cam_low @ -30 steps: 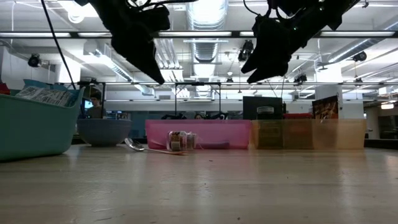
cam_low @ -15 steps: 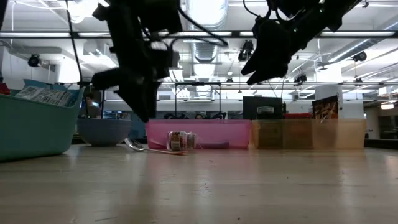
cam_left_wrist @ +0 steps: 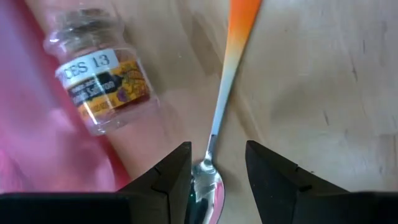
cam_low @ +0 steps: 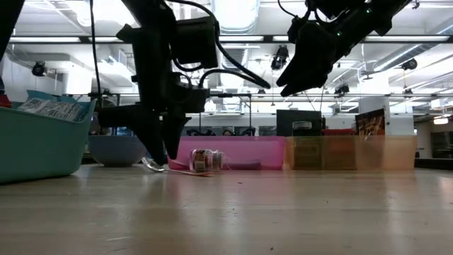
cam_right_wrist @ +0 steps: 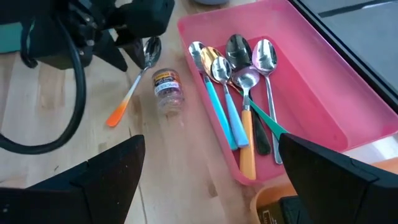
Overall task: Pick & Place Food Item
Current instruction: Put the orange spoon into the pink bin
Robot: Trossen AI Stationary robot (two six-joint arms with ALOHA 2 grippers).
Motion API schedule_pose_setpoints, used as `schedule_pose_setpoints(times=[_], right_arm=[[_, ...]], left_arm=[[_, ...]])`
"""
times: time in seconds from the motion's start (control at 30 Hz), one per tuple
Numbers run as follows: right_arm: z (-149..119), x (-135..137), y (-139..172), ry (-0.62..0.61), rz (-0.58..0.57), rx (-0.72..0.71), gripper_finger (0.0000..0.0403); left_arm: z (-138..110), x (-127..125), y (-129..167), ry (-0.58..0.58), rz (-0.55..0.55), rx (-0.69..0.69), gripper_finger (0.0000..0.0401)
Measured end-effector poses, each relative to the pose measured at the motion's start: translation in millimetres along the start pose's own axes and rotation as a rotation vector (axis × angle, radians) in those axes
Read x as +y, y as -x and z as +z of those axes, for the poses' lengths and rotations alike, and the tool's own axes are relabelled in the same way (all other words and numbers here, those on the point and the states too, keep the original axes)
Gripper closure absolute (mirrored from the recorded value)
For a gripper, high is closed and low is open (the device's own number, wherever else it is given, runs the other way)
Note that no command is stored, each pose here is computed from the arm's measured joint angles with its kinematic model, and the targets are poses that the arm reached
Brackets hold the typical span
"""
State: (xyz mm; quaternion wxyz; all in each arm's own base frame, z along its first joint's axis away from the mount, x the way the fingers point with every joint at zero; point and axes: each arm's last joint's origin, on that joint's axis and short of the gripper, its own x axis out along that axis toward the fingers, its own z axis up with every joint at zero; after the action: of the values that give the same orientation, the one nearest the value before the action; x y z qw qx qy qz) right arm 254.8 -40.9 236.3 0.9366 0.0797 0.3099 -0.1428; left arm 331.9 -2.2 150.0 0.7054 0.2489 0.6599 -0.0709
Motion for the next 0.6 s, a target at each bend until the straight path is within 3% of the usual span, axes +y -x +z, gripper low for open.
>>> schedule_pose_setpoints(times=[0.6], right_arm=[[-0.4,-0.1,-0.1,0.001,0.001,0.001,0.0037]], left_arm=[[-8.9,1.8,-15.3,-0.016,-0.066,-0.038,0.0252]])
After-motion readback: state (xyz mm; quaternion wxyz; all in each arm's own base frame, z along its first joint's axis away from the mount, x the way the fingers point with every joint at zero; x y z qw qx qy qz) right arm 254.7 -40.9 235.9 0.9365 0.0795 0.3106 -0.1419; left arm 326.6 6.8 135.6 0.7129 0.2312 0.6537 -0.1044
